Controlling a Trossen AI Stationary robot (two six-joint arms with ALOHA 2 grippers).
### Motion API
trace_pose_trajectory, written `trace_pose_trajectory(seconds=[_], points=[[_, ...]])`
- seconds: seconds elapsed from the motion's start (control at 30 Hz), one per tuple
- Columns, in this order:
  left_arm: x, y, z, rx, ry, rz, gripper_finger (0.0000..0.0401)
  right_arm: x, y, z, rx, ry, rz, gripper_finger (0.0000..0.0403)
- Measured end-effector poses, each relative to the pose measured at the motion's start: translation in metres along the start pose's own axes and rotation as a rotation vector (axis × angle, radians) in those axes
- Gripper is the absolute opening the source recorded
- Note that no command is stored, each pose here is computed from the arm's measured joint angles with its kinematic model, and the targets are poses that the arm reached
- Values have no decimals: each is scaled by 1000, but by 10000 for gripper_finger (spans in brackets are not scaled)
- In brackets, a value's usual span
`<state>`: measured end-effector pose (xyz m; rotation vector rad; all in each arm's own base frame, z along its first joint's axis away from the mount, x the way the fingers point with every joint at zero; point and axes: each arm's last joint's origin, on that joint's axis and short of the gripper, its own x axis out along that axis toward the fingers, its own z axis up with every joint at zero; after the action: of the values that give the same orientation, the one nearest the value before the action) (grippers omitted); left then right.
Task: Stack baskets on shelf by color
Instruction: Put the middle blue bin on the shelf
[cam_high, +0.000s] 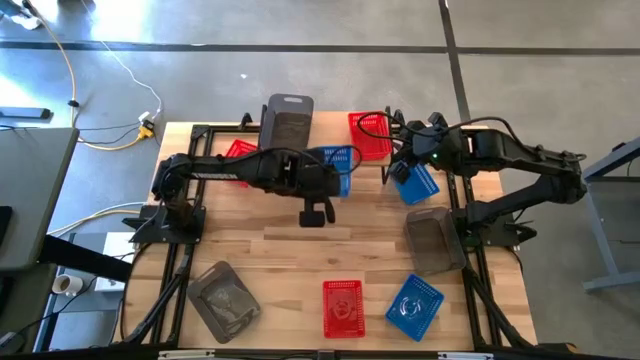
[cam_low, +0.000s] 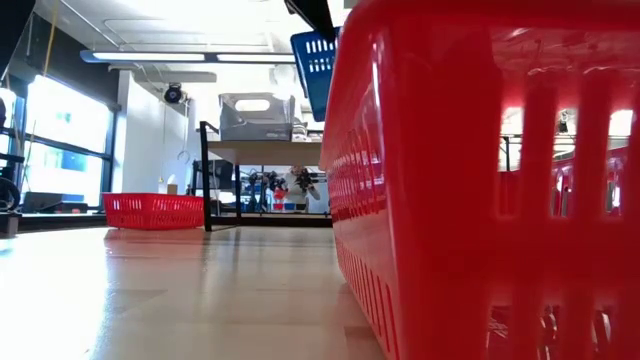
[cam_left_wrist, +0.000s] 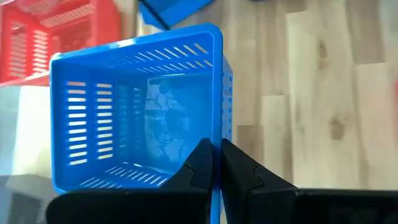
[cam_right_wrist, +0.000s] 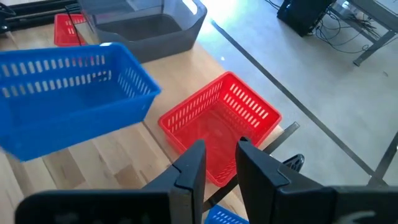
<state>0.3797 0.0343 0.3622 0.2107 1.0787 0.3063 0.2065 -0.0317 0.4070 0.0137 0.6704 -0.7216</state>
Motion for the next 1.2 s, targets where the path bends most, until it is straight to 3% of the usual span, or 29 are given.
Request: trace_pose_trajectory(seconds=[0.53,1.2], points=[[16,56,-10,-18,42,15,1,0,0,0,-15,-1,0,75],[56,94,-16,19,104,68,1,0,0,0,-32,-3,0,75]])
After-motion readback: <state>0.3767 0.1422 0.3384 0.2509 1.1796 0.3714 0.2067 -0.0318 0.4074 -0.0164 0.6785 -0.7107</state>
